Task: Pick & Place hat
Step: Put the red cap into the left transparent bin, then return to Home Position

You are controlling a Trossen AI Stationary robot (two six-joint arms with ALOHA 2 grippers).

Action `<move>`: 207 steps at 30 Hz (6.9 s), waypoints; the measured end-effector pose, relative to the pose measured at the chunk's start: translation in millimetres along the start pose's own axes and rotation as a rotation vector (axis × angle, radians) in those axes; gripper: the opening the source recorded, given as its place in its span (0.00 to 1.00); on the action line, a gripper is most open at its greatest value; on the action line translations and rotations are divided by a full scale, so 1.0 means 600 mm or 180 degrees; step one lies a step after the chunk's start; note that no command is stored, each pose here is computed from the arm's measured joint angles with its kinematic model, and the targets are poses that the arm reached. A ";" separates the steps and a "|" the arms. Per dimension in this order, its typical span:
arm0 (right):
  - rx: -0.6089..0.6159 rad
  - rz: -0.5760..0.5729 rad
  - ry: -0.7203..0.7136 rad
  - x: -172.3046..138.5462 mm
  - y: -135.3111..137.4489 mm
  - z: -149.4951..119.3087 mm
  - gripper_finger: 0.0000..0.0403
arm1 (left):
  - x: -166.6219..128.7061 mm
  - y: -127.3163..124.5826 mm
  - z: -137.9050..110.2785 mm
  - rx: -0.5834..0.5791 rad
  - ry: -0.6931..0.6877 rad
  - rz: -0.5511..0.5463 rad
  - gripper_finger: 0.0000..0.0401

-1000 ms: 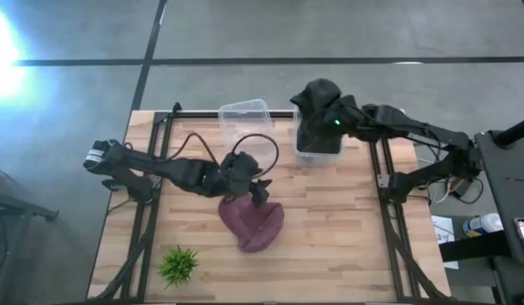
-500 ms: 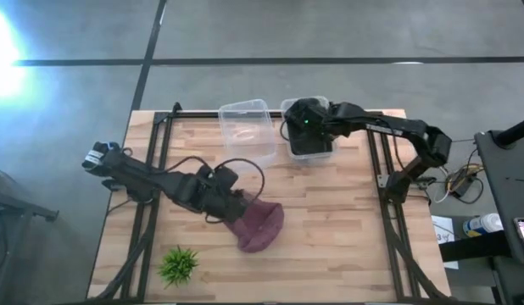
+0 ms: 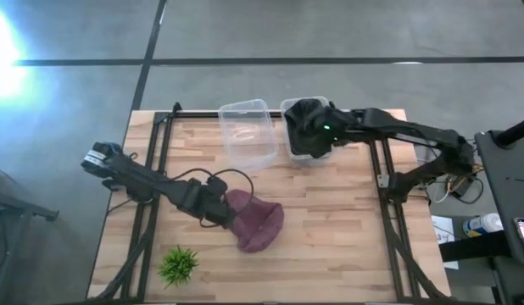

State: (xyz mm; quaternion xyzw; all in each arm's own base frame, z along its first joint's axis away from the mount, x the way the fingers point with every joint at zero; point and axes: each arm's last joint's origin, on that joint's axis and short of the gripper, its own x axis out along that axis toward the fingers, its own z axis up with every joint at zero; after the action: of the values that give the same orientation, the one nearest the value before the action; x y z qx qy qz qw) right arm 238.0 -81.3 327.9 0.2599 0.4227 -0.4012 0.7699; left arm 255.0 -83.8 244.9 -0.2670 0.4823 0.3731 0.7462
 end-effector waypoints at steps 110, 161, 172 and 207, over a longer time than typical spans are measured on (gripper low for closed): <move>0.0875 0.1752 -0.1245 -0.146 0.037 -0.156 0.46 | -0.197 0.160 0.170 -0.0863 -0.2472 -0.1455 0.01; -0.0892 0.1999 -0.1827 -0.208 -0.049 -0.159 0.46 | -0.258 0.282 0.141 -0.0890 -0.2101 -0.1627 0.42; -0.1375 0.3013 -0.1442 -0.198 -0.102 -0.201 0.46 | -0.164 0.233 0.115 0.0185 -0.2700 -0.3018 0.42; -0.1318 0.2848 -0.1166 0.078 -0.145 -0.372 0.46 | 0.034 0.279 -0.023 0.0339 -0.3653 -0.4500 0.42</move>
State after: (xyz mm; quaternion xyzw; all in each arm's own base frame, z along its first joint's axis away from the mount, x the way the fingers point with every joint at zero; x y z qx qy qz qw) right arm 81.1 17.8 169.3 0.1830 0.1994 0.0199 0.9625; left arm 116.7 9.1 214.2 -0.2390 -0.2224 -0.1184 0.9378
